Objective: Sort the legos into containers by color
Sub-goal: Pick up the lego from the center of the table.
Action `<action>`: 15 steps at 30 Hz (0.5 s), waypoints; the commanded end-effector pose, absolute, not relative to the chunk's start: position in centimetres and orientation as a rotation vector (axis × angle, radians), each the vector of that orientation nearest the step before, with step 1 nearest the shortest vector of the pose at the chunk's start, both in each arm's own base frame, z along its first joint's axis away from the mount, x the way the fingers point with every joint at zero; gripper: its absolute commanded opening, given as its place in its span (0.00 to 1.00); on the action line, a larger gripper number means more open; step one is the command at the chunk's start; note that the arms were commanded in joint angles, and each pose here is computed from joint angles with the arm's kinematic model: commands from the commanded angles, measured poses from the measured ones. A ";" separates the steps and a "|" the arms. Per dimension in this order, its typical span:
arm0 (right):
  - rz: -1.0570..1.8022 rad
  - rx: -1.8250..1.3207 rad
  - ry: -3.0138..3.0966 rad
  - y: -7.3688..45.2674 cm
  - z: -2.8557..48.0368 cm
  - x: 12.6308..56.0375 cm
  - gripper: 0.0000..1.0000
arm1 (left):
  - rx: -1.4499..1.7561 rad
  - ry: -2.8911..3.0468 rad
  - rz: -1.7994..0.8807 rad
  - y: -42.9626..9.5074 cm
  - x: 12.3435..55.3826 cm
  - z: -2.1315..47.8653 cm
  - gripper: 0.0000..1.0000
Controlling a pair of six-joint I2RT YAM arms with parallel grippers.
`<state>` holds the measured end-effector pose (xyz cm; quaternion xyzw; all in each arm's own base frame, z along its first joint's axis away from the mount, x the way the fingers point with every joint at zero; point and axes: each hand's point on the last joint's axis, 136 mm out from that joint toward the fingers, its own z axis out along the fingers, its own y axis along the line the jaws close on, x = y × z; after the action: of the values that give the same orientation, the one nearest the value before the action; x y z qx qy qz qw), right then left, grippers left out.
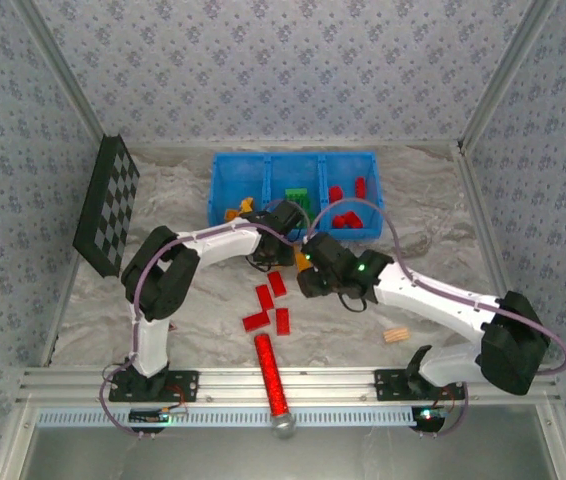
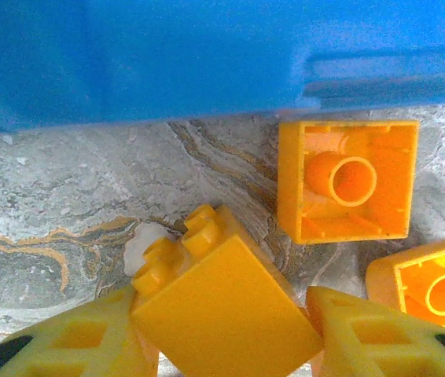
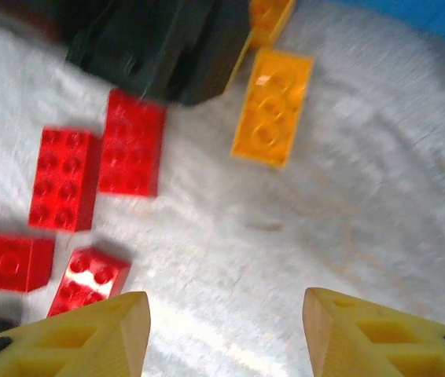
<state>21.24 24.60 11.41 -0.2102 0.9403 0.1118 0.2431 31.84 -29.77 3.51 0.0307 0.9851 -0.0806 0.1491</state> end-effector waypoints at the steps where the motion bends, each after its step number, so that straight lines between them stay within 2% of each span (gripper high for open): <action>1: 0.374 -0.531 2.636 25.9 9.6 19.0 0.56 | 0.073 2.835 -0.199 -29.3 31.9 3.1 0.37; 5: 0.410 -0.536 2.616 27.6 8.7 18.0 0.55 | 0.057 2.792 -0.214 -28.5 32.0 5.2 0.34; 15: 0.491 -0.579 2.595 31.6 8.3 17.0 0.57 | 0.046 2.619 -0.254 -26.0 32.7 14.0 0.34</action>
<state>16.71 30.00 7.60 -0.2204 0.9395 0.1597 0.2081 32.37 -27.52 11.19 0.0174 0.9687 -0.1031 0.2253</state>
